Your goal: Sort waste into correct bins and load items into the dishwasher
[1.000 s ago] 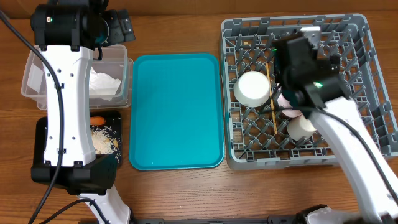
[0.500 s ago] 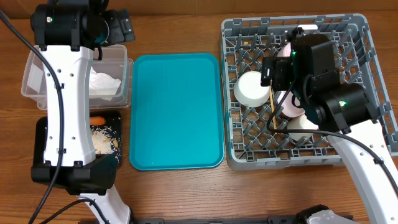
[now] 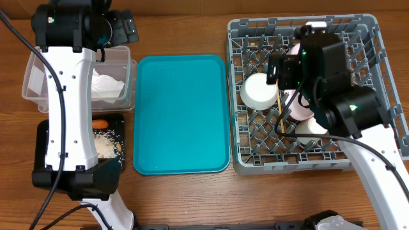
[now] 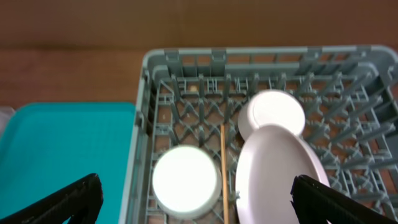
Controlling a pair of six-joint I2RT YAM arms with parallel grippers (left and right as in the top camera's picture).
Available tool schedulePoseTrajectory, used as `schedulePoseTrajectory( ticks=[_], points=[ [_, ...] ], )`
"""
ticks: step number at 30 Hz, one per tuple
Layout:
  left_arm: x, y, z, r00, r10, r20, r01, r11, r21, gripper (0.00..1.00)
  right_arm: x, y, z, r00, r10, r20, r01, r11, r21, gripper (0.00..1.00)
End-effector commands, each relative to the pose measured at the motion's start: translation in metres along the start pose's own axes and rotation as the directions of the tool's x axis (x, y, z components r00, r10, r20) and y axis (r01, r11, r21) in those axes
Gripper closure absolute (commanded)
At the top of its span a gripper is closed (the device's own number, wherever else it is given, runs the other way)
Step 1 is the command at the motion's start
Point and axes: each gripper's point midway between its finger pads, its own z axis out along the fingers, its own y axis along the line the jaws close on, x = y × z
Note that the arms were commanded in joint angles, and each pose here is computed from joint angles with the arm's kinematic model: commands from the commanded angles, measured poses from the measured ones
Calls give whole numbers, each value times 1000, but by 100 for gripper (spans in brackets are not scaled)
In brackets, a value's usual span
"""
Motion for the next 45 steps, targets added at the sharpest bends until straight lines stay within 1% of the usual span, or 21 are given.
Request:
schedulePoseTrajectory(
  ticks=[1, 4, 8, 11, 15, 19, 23, 26, 27, 30, 33, 35, 37, 40, 42, 45],
  points=[
    [-5, 2, -10, 999, -22, 28, 22, 1000, -1, 0, -38, -4, -56, 981, 53, 189, -44, 998, -50, 0],
    [-5, 2, -10, 999, -22, 28, 22, 1000, -1, 0, -55, -13, -100, 947, 90, 308, -68, 994, -81, 0],
    [-5, 2, -10, 999, -22, 29, 22, 1000, -1, 0, -56, -33, -156, 899, 134, 417, -95, 989, -113, 0],
    [-5, 2, -10, 999, -22, 28, 22, 1000, -1, 0, -38, -50, -188, 865, 160, 475, -113, 986, -126, 0],
    [-5, 2, -10, 999, -22, 28, 22, 1000, -1, 0, 2, -70, -205, 836, 177, 519, -146, 984, -100, 0],
    [-5, 2, -10, 999, -22, 28, 22, 1000, -1, 0, 48, -85, -202, 792, 194, 578, -183, 980, -78, 0],
    [-5, 2, -10, 999, -22, 28, 22, 1000, -1, 0, 86, -96, -178, 719, 290, 632, -281, 952, -118, 0],
    [-5, 2, -10, 999, -22, 28, 22, 1000, -1, 0, 104, -103, -153, 649, 385, 657, -358, 916, -182, 0],
    [-5, 2, -10, 999, -22, 28, 22, 1000, -1, 0, 109, -103, -142, 625, 406, 667, -362, 907, -212, 0],
    [-5, 2, -10, 999, -21, 28, 21, 1000, -1, 0, 115, -96, -118, 595, 402, 696, -304, 914, -268, 0],
    [-5, 2, -10, 999, -22, 28, 22, 1000, -1, 0, 127, -90, -88, 598, 391, 700, -255, 921, -296, 0],
    [-5, 2, -10, 999, -22, 28, 22, 1000, -1, 0, 135, -91, -76, 610, 387, 692, -256, 922, -290, 0],
    [-5, 2, -10, 999, -22, 28, 22, 1000, -1, 0, 147, -90, -61, 644, 362, 674, -244, 932, -267, 0],
    [-5, 2, -10, 999, -22, 28, 22, 1000, -1, 0, 157, -84, -50, 695, 288, 659, -175, 957, -233, 0],
    [-5, 2, -10, 999, -22, 28, 22, 1000, -1, 0, 162, -81, -45, 720, 245, 649, -135, 967, -216, 0],
    [-5, 2, -10, 999, -22, 28, 22, 1000, -1, 0, 172, -81, -35, 752, 216, 623, -121, 974, -193, 0]
  ],
)
